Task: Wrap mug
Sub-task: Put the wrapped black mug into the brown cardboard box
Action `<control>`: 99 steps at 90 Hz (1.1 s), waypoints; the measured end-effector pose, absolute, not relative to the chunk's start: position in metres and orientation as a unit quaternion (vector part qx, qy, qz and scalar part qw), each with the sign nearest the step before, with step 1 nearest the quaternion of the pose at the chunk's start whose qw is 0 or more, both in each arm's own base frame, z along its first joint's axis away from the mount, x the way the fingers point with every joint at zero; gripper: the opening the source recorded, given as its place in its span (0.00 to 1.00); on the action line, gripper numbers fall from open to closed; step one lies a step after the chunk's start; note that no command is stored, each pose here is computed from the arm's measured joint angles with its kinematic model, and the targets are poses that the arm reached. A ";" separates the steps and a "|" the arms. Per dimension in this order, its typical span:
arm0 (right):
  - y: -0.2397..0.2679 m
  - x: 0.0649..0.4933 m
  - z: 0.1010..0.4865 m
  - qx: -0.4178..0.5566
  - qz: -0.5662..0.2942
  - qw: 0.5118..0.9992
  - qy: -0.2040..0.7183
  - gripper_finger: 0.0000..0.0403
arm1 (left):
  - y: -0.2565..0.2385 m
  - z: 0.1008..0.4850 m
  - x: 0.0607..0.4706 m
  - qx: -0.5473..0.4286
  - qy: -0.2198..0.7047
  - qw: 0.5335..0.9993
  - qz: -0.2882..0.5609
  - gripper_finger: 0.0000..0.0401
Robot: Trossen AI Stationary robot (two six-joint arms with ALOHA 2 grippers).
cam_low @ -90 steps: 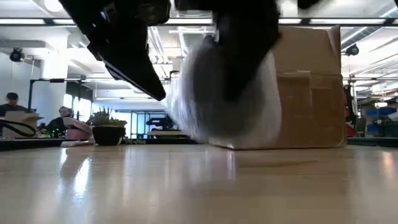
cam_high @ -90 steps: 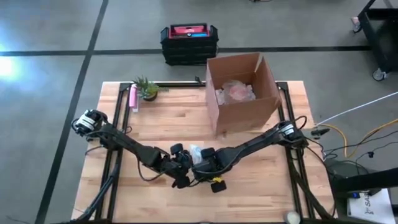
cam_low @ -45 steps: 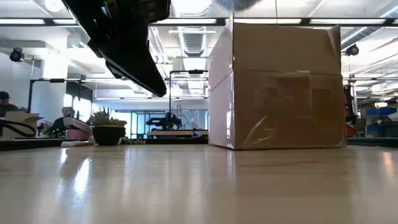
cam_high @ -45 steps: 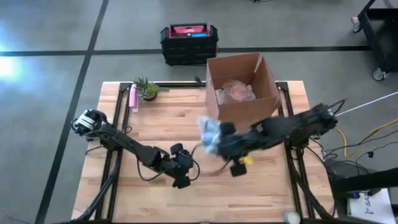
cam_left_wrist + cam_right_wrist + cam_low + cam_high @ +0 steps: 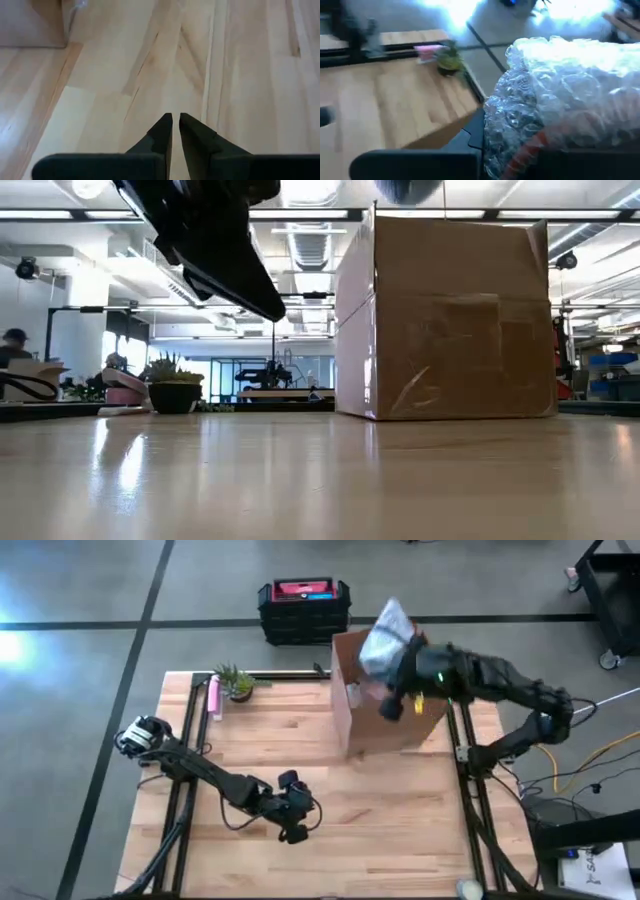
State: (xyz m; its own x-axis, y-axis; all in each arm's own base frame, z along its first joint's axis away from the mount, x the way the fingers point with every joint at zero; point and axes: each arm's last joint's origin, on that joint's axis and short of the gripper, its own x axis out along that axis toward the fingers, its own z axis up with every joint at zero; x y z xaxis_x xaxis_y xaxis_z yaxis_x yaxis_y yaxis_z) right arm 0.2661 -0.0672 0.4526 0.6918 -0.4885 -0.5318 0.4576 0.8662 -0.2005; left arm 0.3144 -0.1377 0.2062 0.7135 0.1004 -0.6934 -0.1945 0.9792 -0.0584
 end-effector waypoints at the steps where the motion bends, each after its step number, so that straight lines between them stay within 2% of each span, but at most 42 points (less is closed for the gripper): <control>1: -0.071 0.266 0.452 -0.020 -0.258 0.919 0.299 0.02 | -0.138 0.206 0.314 -0.063 0.370 0.923 0.080 0.06; 17: -0.128 0.270 0.419 0.081 -0.263 0.885 0.376 0.02 | -0.137 0.206 0.314 -0.060 0.370 0.924 0.079 0.06; 43: -0.181 0.293 0.345 0.162 -0.259 0.800 0.516 0.02 | -0.138 0.206 0.314 -0.060 0.371 0.923 0.078 0.06; 74: -0.204 0.334 0.270 0.231 -0.184 0.759 0.581 0.02 | -0.139 0.206 0.314 -0.070 0.372 0.922 0.076 0.06; 89: -0.207 0.341 0.251 0.247 -0.187 0.740 0.597 0.03 | -0.142 0.206 0.312 -0.072 0.373 0.922 0.074 0.06; 99: -0.206 0.343 0.247 0.261 -0.194 0.732 0.599 0.08 | -0.142 0.205 0.312 -0.076 0.373 0.922 0.075 0.06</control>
